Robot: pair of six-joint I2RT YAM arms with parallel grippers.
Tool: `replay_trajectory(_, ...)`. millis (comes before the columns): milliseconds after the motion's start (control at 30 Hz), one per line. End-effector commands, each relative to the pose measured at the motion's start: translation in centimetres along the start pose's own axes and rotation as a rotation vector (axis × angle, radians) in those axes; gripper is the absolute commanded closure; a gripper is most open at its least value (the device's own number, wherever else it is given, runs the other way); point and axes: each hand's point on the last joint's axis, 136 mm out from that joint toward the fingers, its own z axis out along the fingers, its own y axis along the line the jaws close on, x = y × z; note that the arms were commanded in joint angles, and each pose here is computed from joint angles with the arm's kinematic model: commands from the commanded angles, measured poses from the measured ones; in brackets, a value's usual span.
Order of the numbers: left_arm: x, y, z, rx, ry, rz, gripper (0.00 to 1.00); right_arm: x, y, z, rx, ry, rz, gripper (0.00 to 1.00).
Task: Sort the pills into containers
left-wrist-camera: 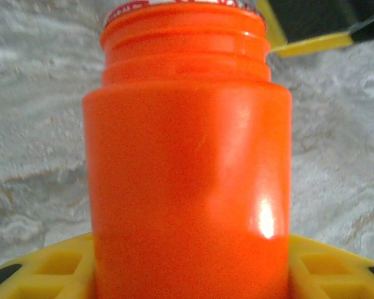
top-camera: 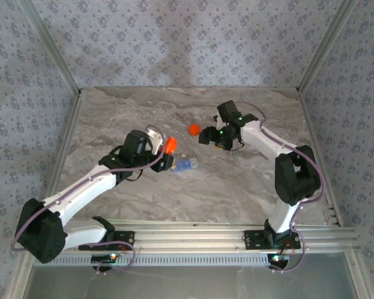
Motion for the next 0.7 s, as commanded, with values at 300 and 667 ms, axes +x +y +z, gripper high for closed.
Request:
replay_trajectory(300, -14.0, -1.0, -4.1, -0.122, -0.371, 0.251, 1.00, -3.8, -1.6, 0.5, 0.088, -0.039, -0.036, 0.26)
replay_trajectory(667, -22.4, -0.2, -4.4, -0.225, -0.487, 0.370, 1.00, -8.3, -0.6, 5.1, 0.169, -0.005, -0.221, 0.25)
